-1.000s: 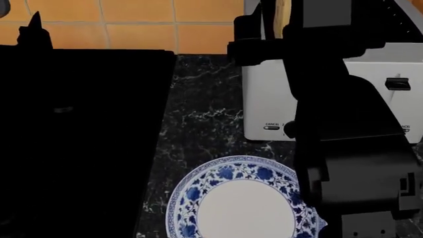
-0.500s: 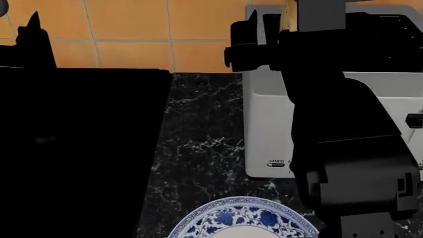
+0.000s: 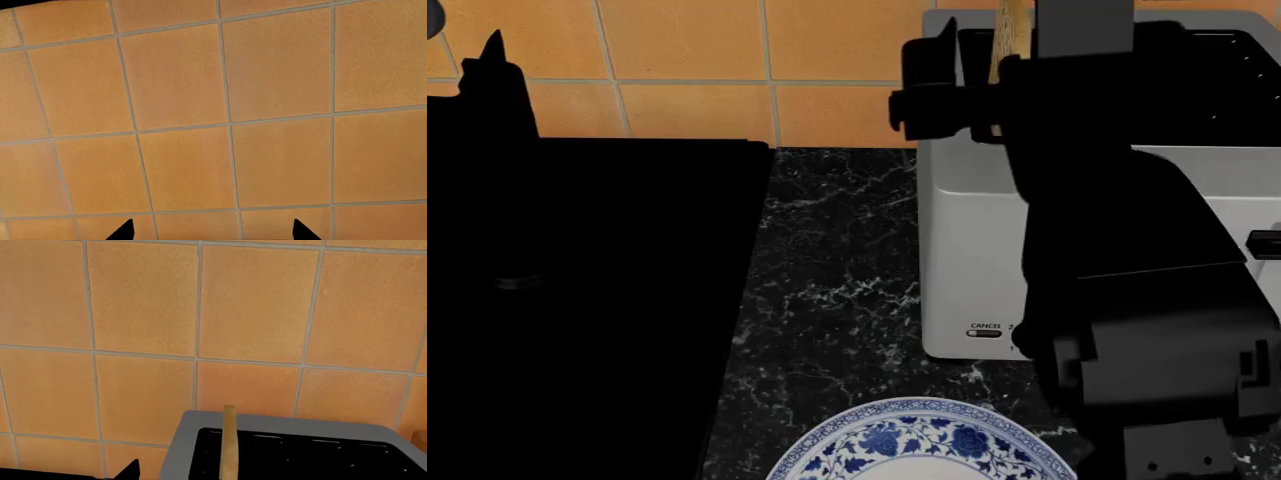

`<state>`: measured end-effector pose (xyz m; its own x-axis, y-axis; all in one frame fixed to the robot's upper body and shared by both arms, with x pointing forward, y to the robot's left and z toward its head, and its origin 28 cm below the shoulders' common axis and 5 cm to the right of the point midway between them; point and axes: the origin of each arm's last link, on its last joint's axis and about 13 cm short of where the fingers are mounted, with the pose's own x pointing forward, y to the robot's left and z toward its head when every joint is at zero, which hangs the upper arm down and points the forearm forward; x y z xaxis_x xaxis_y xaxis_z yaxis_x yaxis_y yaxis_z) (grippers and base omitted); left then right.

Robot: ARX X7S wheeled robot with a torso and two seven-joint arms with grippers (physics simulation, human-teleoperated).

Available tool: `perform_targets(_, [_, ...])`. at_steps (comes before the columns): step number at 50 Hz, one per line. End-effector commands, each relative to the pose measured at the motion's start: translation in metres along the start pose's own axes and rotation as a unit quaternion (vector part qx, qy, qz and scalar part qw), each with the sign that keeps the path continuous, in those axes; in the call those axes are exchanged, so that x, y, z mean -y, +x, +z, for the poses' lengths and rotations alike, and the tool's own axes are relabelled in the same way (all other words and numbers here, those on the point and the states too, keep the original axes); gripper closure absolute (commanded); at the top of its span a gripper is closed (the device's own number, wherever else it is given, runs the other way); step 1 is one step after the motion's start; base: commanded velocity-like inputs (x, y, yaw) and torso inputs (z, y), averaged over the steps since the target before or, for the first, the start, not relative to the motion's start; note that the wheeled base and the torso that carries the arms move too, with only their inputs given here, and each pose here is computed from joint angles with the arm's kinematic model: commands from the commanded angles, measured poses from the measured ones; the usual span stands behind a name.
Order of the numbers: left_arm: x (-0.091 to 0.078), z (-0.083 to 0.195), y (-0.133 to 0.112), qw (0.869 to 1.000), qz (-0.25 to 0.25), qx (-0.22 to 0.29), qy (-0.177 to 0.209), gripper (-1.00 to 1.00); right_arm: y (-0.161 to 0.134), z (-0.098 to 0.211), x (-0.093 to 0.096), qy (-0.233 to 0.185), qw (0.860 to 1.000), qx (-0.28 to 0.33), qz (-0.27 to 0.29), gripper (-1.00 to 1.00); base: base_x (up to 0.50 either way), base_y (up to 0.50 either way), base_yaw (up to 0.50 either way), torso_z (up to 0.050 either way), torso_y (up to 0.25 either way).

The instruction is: Place the toasted item on a plate.

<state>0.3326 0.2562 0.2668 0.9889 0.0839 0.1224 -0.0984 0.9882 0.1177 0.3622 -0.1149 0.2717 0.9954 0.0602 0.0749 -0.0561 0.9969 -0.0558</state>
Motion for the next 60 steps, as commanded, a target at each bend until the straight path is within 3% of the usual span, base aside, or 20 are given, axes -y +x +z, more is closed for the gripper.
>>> perform_targets(1, [0.0,-0.002,-0.001,1.0,0.0,-0.002,-0.01,-1.0,0.004,0.003,0.002,-0.008,1.0,-0.01,-0.009,-1.0,0.0,0.0,0.0,0.0,0.0])
perform_targets(35, [0.003,-0.005,-0.002,1.0,-0.003,-0.003,-0.004,-1.0,0.064,-0.015,0.015,-0.023,0.997,-0.072,-0.026,-1.0,0.0,0.0,0.0,0.0,0.0])
perform_targets(60, [0.003,-0.008,-0.002,1.0,-0.003,-0.006,-0.005,-1.0,0.072,-0.03,0.011,-0.049,0.994,-0.097,-0.028,-1.0,0.0,0.0,0.0,0.0,0.0])
